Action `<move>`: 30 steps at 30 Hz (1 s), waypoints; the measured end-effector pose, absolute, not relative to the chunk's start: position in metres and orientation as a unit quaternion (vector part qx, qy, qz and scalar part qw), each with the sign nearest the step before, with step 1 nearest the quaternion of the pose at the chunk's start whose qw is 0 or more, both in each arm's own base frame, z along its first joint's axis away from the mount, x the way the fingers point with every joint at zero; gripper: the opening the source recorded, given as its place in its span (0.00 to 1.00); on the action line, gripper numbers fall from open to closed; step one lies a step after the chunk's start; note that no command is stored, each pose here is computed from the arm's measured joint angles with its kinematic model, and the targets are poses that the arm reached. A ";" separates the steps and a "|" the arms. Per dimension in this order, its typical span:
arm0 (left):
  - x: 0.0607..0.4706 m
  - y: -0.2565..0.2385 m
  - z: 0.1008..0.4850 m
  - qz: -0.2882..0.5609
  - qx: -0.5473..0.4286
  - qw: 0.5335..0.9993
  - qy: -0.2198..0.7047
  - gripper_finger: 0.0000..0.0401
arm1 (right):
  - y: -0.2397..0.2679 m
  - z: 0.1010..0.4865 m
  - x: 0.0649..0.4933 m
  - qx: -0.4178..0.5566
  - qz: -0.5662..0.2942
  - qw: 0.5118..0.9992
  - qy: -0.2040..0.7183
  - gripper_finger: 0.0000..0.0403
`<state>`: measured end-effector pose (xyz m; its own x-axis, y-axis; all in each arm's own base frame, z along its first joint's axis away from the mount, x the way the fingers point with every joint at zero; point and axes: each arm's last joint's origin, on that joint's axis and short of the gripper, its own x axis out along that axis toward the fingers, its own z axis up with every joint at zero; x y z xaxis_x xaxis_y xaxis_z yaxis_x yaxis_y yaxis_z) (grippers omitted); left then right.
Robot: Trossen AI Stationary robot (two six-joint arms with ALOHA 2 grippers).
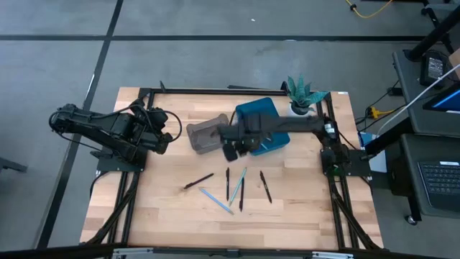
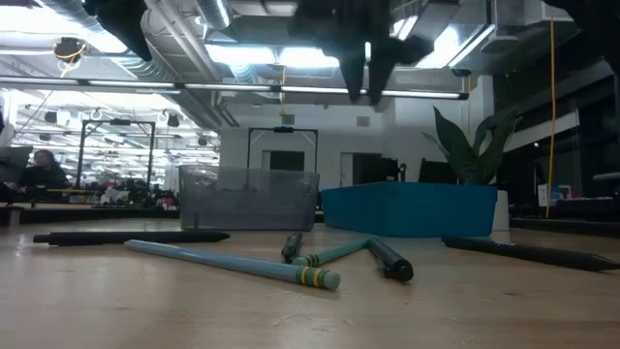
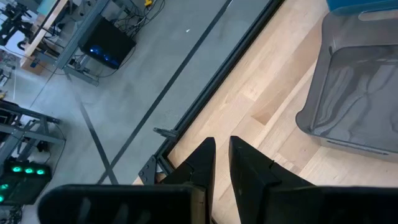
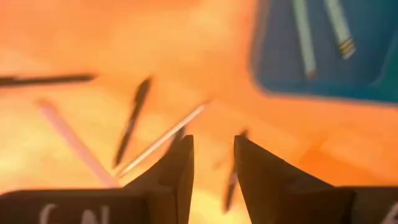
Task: Sort pens & pencils
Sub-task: Put the light blue colored pencil into the blue bin
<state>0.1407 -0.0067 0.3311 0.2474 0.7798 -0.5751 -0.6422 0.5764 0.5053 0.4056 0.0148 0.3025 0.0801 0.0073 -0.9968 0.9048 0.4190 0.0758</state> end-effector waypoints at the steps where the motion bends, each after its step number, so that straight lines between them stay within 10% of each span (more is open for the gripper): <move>1: 0.141 -0.007 0.331 0.453 0.083 0.785 0.414 0.10 | 0.028 0.307 0.406 0.405 -0.359 0.622 0.566 0.29; 13: 0.141 -0.007 0.331 0.453 0.082 0.786 0.414 0.10 | 0.146 0.304 0.396 0.478 -0.361 0.605 0.525 0.29; 30: 0.143 -0.008 0.331 0.443 0.064 0.792 0.415 0.10 | 0.170 0.230 0.441 0.556 -0.411 0.546 0.472 0.29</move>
